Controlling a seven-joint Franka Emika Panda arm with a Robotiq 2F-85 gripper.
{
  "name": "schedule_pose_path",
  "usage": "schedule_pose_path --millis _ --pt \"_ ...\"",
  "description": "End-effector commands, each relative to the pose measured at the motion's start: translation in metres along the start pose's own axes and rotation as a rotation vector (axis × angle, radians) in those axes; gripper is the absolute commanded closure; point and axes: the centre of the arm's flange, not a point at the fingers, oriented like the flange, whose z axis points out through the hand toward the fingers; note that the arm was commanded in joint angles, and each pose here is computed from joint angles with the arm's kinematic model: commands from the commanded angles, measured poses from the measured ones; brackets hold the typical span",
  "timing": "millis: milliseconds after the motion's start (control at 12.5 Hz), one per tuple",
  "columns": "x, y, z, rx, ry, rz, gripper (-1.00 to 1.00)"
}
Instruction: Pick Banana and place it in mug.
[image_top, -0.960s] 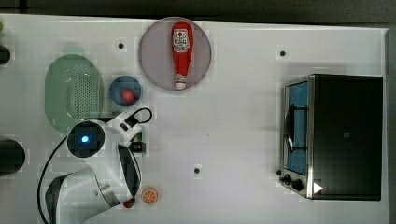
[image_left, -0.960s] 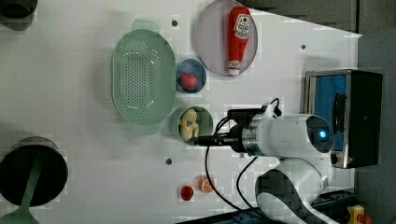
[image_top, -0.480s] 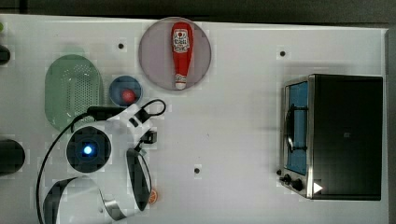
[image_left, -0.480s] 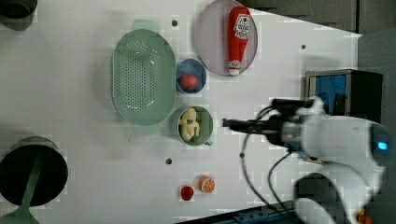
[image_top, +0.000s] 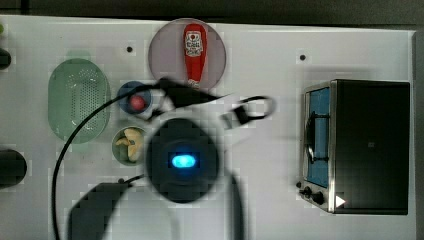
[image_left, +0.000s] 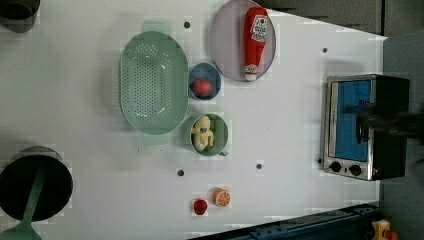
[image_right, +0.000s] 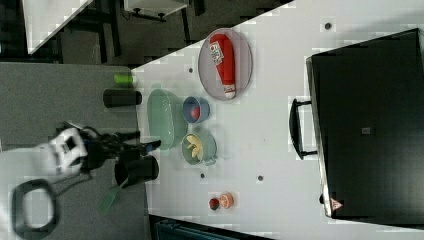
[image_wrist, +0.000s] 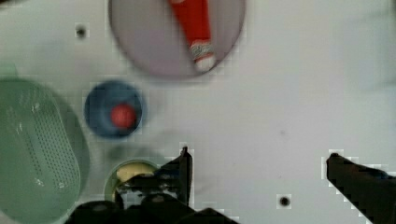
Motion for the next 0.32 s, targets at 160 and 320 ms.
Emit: schedule_pose_path --millis 160,320 --pt "0.026 0.071 -0.063 -0.022 -0.054 0.183 -1.00" --pt "0.033 0.081 -0.090 -0.079 -0.001 0.181 -1.00"
